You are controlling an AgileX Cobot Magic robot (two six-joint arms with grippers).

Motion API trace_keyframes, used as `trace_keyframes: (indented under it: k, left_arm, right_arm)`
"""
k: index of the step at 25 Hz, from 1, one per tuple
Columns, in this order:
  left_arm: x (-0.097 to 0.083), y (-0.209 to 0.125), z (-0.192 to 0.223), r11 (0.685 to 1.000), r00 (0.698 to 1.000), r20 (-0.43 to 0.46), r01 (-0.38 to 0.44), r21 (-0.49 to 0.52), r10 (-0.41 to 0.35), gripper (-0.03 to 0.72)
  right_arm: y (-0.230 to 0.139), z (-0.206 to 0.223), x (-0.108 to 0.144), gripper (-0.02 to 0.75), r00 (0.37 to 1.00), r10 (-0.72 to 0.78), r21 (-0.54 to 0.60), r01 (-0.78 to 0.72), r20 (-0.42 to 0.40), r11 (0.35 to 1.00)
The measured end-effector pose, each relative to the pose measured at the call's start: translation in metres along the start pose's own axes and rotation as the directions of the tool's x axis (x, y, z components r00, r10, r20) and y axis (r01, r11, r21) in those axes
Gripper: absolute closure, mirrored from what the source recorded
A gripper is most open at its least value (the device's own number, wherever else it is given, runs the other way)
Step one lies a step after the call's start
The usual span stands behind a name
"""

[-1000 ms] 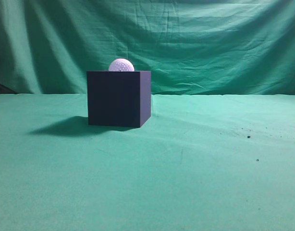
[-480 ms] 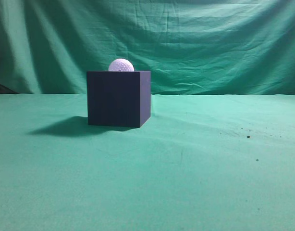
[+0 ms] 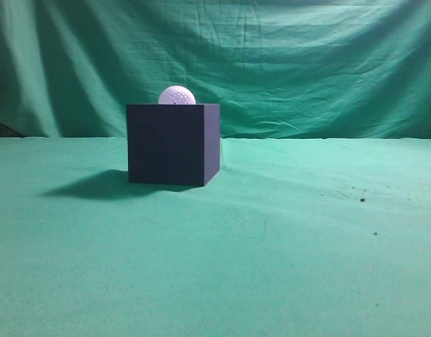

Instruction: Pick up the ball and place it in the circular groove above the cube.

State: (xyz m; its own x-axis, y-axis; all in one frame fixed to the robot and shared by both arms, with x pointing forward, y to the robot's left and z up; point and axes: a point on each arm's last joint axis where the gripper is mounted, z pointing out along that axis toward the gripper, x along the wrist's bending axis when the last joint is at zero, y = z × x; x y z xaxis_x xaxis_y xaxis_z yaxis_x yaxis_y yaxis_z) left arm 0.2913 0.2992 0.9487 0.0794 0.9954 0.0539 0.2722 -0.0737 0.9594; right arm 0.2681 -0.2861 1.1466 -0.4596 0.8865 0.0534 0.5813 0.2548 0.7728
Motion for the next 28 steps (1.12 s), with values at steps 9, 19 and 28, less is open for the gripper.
trace_keyframes:
  k: [9,19,28]
  left_arm:
    - [0.0,0.0,0.0,1.0,1.0,0.0,0.0,0.0,0.0,0.688]
    - [0.0,0.0,0.0,1.0,1.0,0.0,0.0,0.0,0.0,0.688]
    - [0.0,0.0,0.0,1.0,1.0,0.0,0.0,0.0,0.0,0.688]
  right_arm:
    - [-0.058,0.057,-0.012,0.738,0.983,0.111,-0.422,-0.039,0.146,0.906]
    - [-0.123,0.12,-0.029,0.738,0.911,0.267,-0.515,-0.073,0.315,0.854]
    - [-0.143,0.137,-0.031,0.738,0.903,0.28,-0.438,-0.118,0.326,0.891]
